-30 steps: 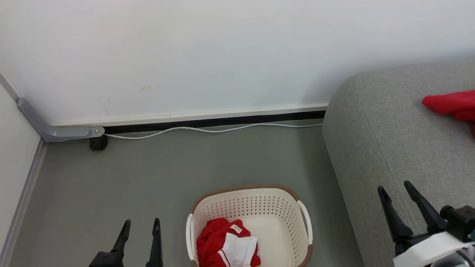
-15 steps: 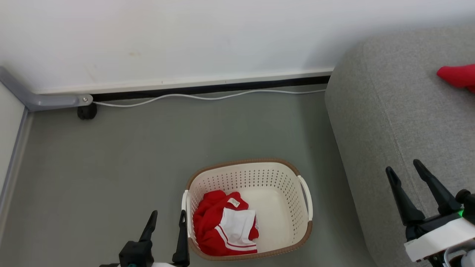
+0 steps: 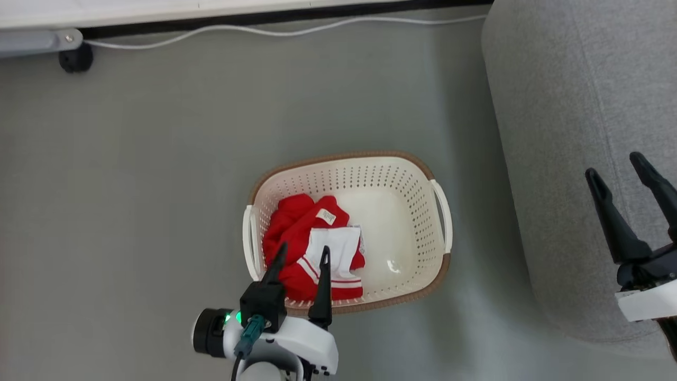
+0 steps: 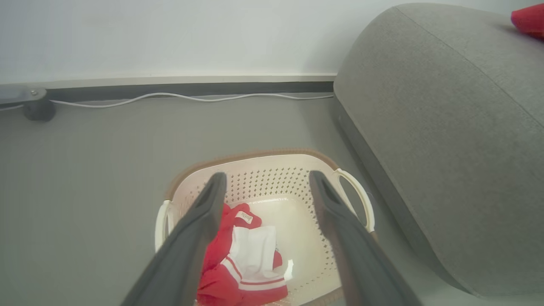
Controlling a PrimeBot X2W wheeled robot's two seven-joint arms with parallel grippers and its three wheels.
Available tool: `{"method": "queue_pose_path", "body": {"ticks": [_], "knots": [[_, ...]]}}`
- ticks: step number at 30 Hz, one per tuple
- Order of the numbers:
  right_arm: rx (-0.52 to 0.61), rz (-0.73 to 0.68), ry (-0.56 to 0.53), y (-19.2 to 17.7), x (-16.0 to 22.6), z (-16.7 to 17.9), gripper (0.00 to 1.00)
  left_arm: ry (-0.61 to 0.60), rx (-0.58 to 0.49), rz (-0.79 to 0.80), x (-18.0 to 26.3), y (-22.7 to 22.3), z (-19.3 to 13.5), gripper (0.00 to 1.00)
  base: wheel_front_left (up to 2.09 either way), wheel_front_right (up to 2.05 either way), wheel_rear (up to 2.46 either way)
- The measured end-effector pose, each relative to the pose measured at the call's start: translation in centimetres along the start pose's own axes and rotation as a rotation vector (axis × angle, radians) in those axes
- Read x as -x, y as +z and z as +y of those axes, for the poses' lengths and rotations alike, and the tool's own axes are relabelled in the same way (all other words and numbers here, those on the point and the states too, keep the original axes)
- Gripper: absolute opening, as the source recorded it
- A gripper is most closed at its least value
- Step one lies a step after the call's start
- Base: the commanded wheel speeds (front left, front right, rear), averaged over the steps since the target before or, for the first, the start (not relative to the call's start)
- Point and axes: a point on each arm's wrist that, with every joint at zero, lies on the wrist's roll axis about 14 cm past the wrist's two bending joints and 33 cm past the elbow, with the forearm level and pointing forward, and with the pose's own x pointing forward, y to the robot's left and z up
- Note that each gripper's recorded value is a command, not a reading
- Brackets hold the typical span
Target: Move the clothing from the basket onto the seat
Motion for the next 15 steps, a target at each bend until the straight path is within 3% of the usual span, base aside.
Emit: {"method": "queue_pose_path", "body": {"ticks": [15], "knots": [[0.008, 0.105, 0.049, -5.3, -4.1, -2.3, 1.0, -0.124, -0.019, 0.227, -7.5, -7.7, -2.7, 1.0, 0.0, 0.0, 0.0]]}}
